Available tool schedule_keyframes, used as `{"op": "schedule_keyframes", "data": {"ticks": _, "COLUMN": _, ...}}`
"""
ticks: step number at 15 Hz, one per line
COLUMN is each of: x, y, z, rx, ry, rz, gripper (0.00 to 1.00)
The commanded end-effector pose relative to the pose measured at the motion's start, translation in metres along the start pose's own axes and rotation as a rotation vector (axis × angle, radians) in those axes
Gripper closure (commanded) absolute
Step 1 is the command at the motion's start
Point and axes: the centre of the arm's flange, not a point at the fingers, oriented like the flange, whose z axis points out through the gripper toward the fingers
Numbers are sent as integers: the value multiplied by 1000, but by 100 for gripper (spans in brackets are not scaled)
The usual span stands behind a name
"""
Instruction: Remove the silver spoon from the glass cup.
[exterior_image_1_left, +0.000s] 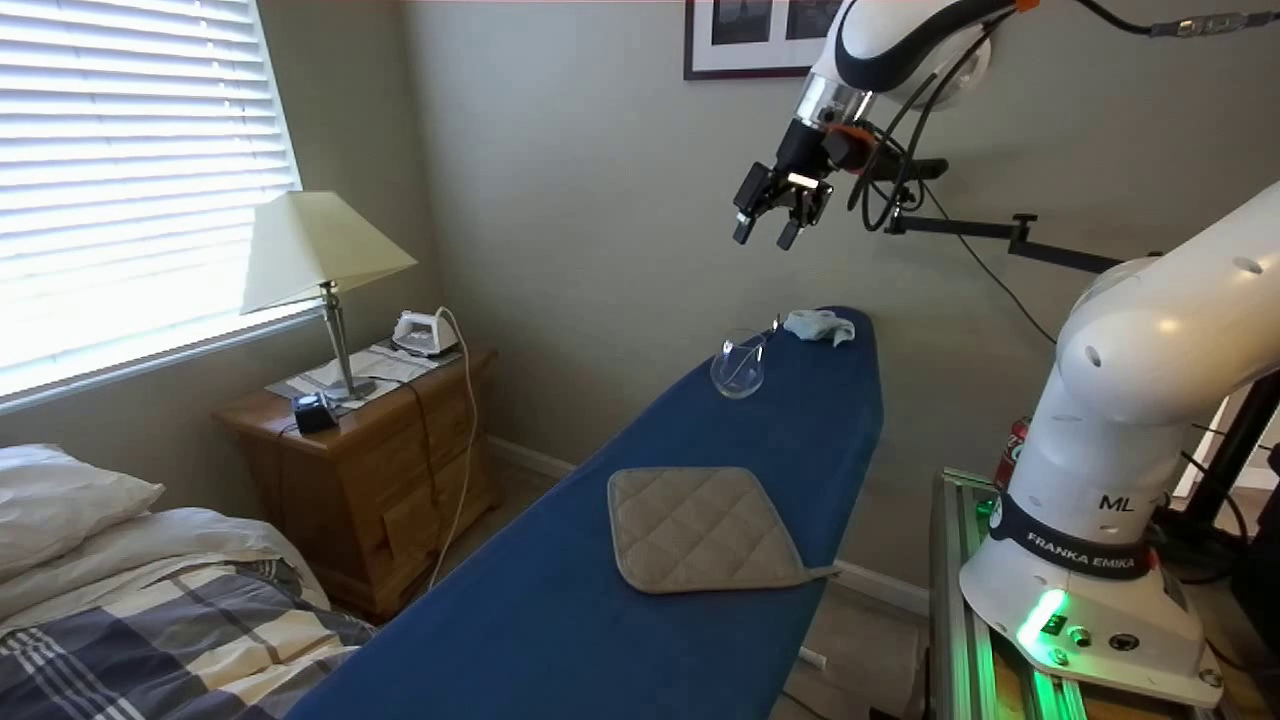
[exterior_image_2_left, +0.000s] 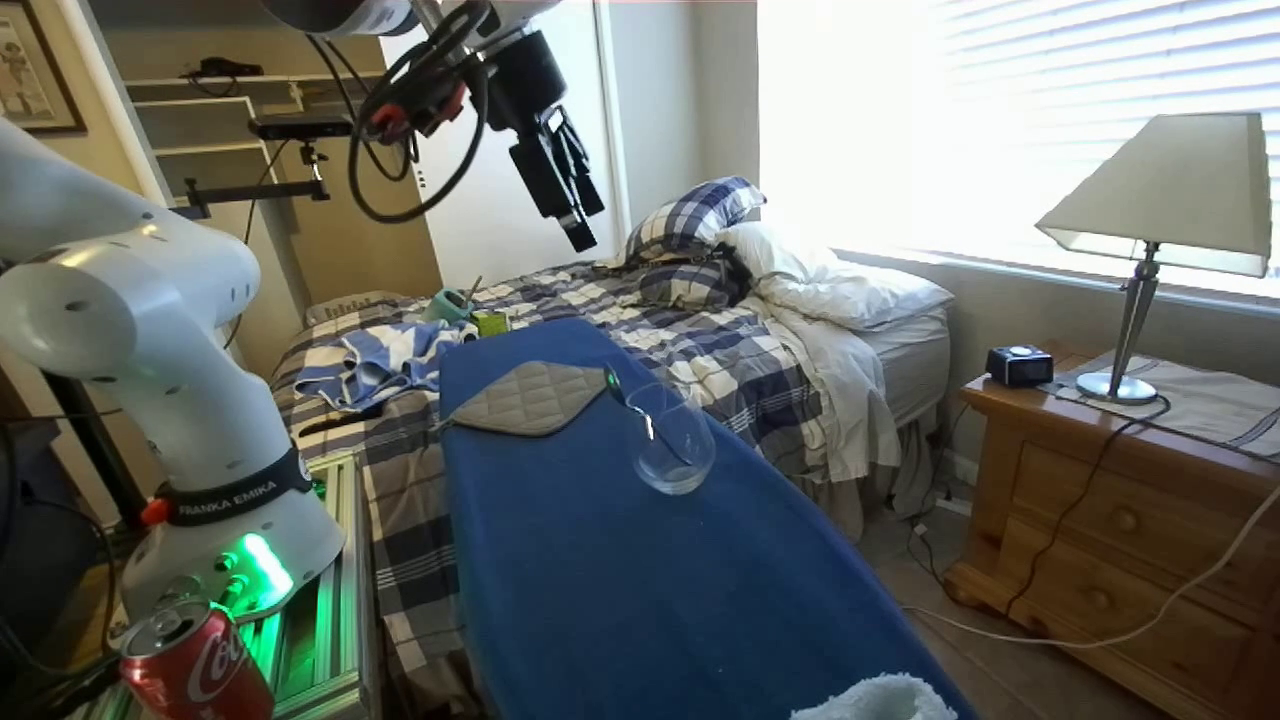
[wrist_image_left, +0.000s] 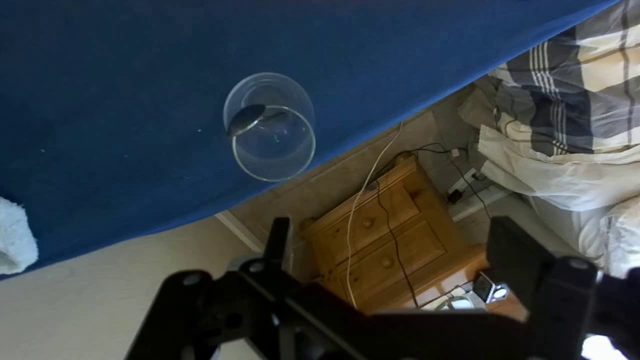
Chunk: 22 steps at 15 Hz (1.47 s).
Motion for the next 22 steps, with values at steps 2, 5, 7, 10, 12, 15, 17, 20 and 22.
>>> {"op": "schedule_keyframes", "data": {"ticks": 2, "x": 11, "y": 38, "z": 22, "rx": 39, "ry": -80, "rz": 140, "gripper": 0}}
{"op": "schedule_keyframes", "data": {"ticks": 5, "x": 12, "y": 63, "z": 35, "rx": 49, "ry": -136, "rz": 211, "gripper": 0}}
{"op": "schedule_keyframes", "data": {"ticks": 7, "x": 15, "y": 75, "z": 39, "rx": 60, "ry": -162, "rz": 258, "gripper": 0}}
{"op": "schedule_keyframes", "data": {"ticks": 10, "x": 19, "y": 88, "z": 47, "rx": 73, "ry": -197, "rz": 312, "gripper": 0}}
{"op": "schedule_keyframes", "data": {"ticks": 12, "x": 24, "y": 94, "z": 51, "rx": 73, "ry": -229, "rz": 341, "gripper": 0}}
{"op": "schedule_keyframes", "data": {"ticks": 15, "x": 31, "y": 106, "z": 61, "rx": 48, "ry": -283, "rz": 373, "gripper": 0}}
{"op": "schedule_keyframes", "data": {"ticks": 17, "x": 33, "y": 107, "z": 71, "rx": 34, "ry": -305, "rz": 388, "gripper": 0}}
{"op": "schedule_keyframes", "data": {"ticks": 20, "x": 22, "y": 102, "z": 73, "rx": 24, "ry": -289, "rz": 350, "gripper": 0}}
{"op": "schedule_keyframes", "data": {"ticks": 22, "x": 24, "y": 100, "z": 77, "rx": 17, "ry": -298, "rz": 347, "gripper": 0}}
